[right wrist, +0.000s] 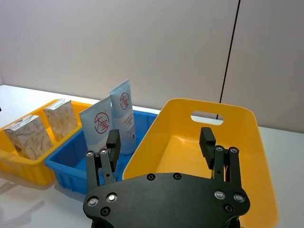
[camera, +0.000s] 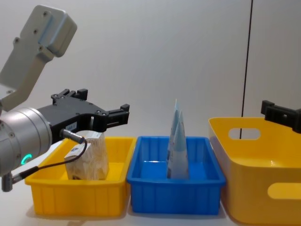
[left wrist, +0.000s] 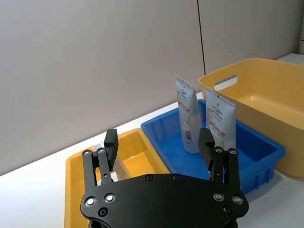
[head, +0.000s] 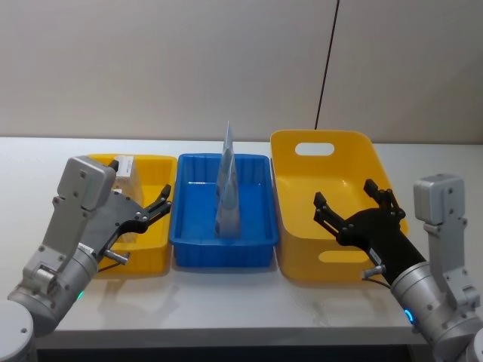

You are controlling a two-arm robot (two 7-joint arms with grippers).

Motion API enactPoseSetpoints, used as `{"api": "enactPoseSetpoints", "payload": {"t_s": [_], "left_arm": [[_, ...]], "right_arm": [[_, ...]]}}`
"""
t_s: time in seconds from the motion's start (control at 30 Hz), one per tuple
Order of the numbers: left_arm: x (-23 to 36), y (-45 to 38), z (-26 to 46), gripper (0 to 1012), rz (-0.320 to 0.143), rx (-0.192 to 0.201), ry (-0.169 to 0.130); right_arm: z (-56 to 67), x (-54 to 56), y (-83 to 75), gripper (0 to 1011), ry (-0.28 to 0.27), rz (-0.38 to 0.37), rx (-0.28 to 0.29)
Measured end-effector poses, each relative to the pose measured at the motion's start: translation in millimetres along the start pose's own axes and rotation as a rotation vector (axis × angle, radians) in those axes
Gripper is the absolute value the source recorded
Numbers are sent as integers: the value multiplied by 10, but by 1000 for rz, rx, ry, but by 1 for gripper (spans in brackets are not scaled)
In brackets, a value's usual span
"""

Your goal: Bimanual collaborative sorting of washing and personal care products

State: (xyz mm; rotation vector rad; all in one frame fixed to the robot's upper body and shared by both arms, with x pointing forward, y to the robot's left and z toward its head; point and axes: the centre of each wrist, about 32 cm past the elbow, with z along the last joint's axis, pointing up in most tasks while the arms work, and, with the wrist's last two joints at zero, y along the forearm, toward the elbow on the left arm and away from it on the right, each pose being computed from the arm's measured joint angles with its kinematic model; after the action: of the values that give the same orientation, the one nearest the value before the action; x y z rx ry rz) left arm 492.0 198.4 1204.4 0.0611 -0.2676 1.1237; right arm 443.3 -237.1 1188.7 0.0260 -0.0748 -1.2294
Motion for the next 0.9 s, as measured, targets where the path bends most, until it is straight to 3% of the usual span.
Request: {"api": "enactPoseSetpoints", "payload": {"t_s": [0.5, 0.67, 0.9], "left_arm": [[1, -2, -1, 1001, 0, 3, 1], [10, -13, 2, 1002, 2, 27, 8], [30, -39, 20, 1001, 12, 95, 42]], "right_arm": [[0, 0, 0, 1003, 0, 0, 0], [0, 0, 0, 1003, 0, 0, 0], [0, 0, 0, 1003, 0, 0, 0]]}}
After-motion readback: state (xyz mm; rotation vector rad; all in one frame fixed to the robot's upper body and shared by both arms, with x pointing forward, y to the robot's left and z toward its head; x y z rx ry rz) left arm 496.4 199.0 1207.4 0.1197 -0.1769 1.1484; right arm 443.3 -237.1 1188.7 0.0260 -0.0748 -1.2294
